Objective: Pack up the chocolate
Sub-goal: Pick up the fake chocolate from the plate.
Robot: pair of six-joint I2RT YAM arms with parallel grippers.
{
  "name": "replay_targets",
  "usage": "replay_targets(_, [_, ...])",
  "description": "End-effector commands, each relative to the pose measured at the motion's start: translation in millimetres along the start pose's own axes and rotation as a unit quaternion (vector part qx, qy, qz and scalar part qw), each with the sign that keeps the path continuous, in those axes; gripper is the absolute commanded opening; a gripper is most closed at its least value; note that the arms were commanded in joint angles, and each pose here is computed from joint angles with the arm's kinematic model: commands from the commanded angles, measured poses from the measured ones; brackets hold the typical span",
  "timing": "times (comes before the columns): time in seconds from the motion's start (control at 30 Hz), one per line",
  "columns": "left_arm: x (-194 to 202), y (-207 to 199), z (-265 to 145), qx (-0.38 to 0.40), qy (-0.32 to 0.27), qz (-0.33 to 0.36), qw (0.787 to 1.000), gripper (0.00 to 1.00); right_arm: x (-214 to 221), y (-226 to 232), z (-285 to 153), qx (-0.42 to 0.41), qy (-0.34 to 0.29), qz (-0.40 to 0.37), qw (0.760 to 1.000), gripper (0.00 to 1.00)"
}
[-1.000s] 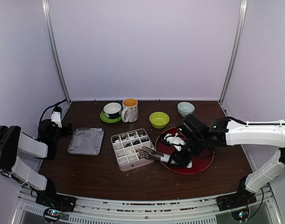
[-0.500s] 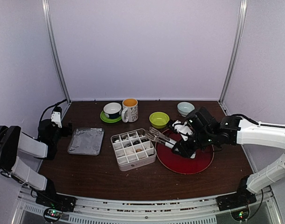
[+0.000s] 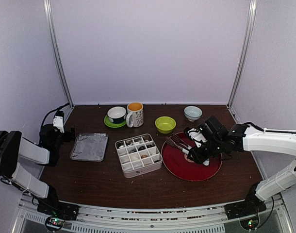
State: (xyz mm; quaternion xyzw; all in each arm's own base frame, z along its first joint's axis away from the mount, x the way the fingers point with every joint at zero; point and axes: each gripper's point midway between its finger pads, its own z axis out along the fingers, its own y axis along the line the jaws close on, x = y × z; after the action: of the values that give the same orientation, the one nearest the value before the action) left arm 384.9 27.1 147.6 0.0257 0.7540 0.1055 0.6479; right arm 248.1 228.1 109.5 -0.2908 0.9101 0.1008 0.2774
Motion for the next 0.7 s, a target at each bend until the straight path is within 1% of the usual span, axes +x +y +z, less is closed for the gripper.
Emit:
replay_targets(0.0, [-17, 7, 4, -0.011, -0.026, -0.009, 1.0, 0.98, 3, -11, 11, 0.012, 0.011, 0.012, 1.0, 0.4])
replay_targets(0.23, [-17, 7, 4, -0.011, -0.027, -0.009, 1.0, 0.98, 3, -26, 29, 0.023, 0.033, 0.047, 0.998, 0.42])
replay_targets(0.43, [-17, 7, 4, -0.012, -0.027, -0.009, 1.0, 0.98, 1, -36, 42, 0.024, 0.044, 0.053, 0.997, 0.44])
replay_targets(0.67, [-17, 7, 4, -0.011, -0.026, -0.009, 1.0, 0.98, -8, -39, 51, 0.019, 0.042, 0.054, 0.997, 0.44])
